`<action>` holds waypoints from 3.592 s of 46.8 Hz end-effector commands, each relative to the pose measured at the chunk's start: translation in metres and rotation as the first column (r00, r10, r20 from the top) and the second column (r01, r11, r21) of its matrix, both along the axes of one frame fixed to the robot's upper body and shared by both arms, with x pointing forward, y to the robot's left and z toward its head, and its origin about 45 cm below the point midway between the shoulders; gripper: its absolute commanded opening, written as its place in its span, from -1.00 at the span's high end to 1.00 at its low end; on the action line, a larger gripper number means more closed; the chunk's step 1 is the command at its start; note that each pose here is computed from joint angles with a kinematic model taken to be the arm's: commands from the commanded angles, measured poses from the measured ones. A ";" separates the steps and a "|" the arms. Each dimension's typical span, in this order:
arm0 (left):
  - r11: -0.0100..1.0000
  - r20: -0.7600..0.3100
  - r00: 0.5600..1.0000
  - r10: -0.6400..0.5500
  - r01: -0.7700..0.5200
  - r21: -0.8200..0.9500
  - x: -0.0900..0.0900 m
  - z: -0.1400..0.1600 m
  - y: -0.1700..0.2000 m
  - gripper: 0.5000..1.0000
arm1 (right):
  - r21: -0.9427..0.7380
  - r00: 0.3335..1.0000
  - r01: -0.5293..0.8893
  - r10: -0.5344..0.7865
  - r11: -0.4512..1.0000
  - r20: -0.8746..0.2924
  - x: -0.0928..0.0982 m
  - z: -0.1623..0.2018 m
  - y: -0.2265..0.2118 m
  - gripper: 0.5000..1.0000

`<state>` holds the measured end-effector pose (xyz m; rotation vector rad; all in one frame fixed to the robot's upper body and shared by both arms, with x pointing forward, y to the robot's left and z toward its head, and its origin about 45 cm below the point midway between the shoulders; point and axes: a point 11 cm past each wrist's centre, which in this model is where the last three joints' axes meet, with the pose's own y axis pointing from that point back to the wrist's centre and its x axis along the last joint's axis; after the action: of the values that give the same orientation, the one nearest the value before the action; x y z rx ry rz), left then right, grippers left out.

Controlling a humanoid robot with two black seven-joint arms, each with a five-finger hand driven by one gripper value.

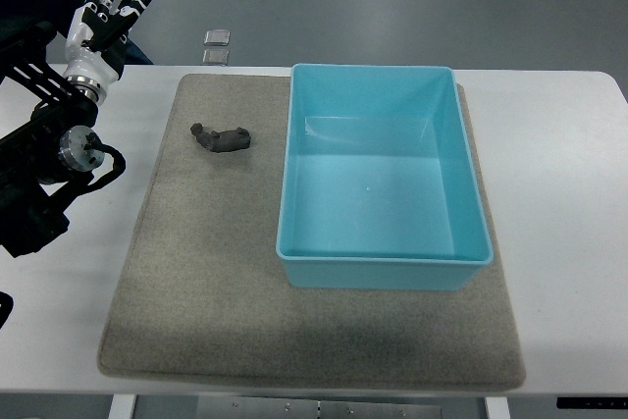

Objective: Place brown hippo in blue box with left hand

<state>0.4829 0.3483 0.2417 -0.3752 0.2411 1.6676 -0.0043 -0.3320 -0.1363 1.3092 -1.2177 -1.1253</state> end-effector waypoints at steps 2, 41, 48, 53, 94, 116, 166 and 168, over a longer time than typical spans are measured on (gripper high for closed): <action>1.000 0.001 1.000 0.001 -0.001 -0.001 0.000 0.000 0.000 -0.99 | 0.000 1.000 0.000 0.000 1.000 0.000 0.000 0.000 0.000 -0.74; 1.000 0.000 1.000 0.000 0.000 -0.002 0.001 0.002 0.000 -0.99 | 0.000 1.000 0.000 0.000 1.000 0.000 0.000 0.000 0.000 -0.74; 1.000 0.007 1.000 0.000 0.000 -0.004 0.003 0.005 0.000 -0.99 | 0.000 1.000 0.000 0.000 1.000 0.000 0.000 0.000 0.000 -0.74; 1.000 0.009 1.000 0.001 -0.001 -0.002 0.003 0.006 0.001 -0.99 | 0.000 1.000 0.000 0.000 1.000 0.000 0.000 0.000 0.000 -0.74; 1.000 0.019 1.000 -0.010 0.010 0.004 0.004 0.008 0.001 -0.98 | 0.000 1.000 0.000 0.000 1.000 0.000 0.000 0.000 0.000 -0.74; 0.956 0.044 0.994 -0.101 0.085 0.279 0.007 0.024 -0.001 -0.98 | 0.000 1.000 0.000 0.000 1.000 0.000 0.000 0.000 0.000 -0.74; 0.347 -0.203 0.838 -0.506 0.414 0.842 -0.019 0.044 -0.033 -0.99 | 0.000 1.000 0.000 0.000 1.000 0.000 0.000 0.000 0.000 -0.74; 0.305 -0.236 0.828 -0.508 0.430 0.850 -0.022 0.039 -0.031 -0.98 | 0.000 1.000 0.000 0.000 1.000 0.000 0.000 0.000 0.000 -0.74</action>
<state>0.4642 0.3162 0.2879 0.3692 -0.5470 1.0024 -0.0042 -0.3321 -0.1363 1.3092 -1.2181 -1.1254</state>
